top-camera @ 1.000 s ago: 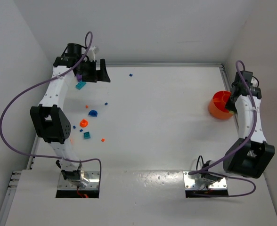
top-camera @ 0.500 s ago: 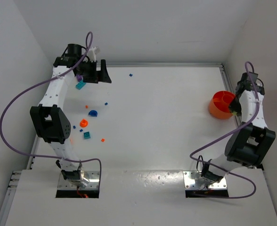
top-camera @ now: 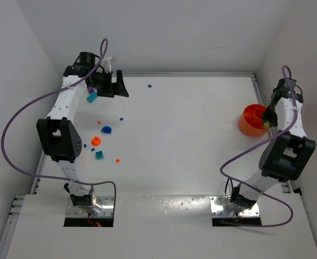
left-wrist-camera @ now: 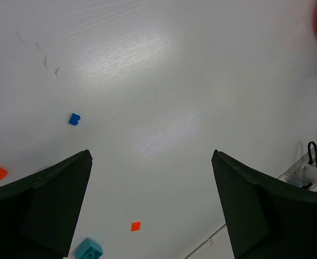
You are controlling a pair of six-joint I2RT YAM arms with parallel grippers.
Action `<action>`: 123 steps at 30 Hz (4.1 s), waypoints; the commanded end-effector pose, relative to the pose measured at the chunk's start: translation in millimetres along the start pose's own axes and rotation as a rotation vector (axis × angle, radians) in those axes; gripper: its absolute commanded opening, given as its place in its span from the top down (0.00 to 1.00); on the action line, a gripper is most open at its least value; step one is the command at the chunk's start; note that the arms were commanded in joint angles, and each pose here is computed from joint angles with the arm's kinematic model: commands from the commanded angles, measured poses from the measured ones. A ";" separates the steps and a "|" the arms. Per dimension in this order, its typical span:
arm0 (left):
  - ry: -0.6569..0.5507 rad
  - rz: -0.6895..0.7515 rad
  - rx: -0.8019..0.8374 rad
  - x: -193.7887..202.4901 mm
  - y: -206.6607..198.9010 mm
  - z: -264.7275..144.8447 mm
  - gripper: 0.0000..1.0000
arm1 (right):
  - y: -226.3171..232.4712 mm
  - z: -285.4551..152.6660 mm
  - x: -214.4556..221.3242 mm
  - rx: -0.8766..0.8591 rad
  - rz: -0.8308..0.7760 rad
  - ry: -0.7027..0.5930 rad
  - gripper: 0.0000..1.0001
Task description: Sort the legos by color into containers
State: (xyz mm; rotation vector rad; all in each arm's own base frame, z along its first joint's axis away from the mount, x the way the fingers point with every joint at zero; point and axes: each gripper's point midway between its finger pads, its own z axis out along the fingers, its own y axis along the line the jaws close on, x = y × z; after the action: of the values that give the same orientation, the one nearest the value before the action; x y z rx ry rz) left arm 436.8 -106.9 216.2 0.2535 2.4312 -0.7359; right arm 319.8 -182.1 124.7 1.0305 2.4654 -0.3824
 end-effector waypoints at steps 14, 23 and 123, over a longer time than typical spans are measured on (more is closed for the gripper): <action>-0.007 0.003 0.035 -2.8 -5.2 3.5 0.00 | 7.5 5.6 -27.2 -0.045 0.026 -0.036 0.76; -0.014 0.008 0.035 -4.8 -5.1 3.8 0.00 | 9.3 0.8 -34.2 -0.061 0.014 -0.061 0.30; -0.243 0.723 0.189 56.9 -159.9 -14.1 0.75 | 187.8 -257.6 122.6 -1.512 -0.440 0.213 0.11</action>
State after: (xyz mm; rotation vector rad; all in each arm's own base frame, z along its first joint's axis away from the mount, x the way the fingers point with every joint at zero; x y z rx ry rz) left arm 347.9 -201.3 271.7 1.0095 1.7944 -0.4992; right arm 305.0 108.9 239.7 -0.0780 2.2789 1.1999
